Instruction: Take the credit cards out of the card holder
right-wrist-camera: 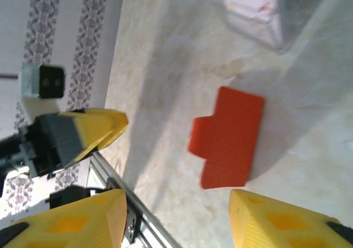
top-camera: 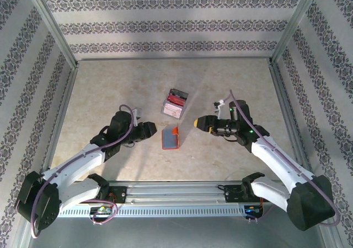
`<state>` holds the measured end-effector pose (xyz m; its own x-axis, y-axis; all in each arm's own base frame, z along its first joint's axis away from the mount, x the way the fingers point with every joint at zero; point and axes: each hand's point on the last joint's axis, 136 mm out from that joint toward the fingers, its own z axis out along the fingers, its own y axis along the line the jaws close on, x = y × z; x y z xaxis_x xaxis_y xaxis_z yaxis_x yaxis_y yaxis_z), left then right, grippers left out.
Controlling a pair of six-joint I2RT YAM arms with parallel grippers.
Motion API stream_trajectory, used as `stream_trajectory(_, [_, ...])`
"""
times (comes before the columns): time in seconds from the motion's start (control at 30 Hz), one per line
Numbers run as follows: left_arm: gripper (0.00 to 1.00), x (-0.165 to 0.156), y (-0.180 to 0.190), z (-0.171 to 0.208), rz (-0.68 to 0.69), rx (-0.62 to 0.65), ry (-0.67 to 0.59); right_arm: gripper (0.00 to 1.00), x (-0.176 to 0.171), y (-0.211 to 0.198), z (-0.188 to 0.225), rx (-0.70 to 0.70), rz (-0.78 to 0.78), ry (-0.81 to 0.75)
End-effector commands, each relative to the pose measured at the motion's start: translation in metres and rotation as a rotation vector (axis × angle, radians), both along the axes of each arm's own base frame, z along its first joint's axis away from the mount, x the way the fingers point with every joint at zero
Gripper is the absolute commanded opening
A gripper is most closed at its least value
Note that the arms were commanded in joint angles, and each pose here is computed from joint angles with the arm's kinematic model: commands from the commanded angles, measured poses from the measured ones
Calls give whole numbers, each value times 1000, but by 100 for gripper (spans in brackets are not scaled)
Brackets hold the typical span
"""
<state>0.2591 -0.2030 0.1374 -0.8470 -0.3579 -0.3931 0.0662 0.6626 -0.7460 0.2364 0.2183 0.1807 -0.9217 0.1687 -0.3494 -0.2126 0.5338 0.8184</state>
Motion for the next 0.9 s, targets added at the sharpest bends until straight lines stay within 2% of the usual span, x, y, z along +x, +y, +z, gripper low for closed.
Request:
stream_trajectory(0.0, [32, 0, -3, -5, -27, -1, 29, 47, -1, 25, 13, -9, 8, 3])
stream_trajectory(0.1, [27, 7, -4, -14, -7, -29, 51, 35, -5, 56, 10, -37, 44, 14])
stream_trajectory(0.23, [15, 14, -23, -23, -62, -110, 91, 22, -9, 101, 0, -99, 107, 20])
stream_trajectory(0.33, [12, 18, -28, -31, -69, -129, 106, 16, -9, 126, -16, -146, 137, 63])
stream_trajectory(0.43, [10, 21, -32, -40, -80, -124, 123, 16, -4, 137, -38, -217, 113, 91])
stream_trajectory(0.57, [8, 23, -35, -54, -82, -123, 166, 16, -1, 138, -63, -292, 96, 133])
stream_trajectory(0.87, [8, 21, -25, -62, -41, -77, 172, 16, -3, 83, -107, -580, 48, 152])
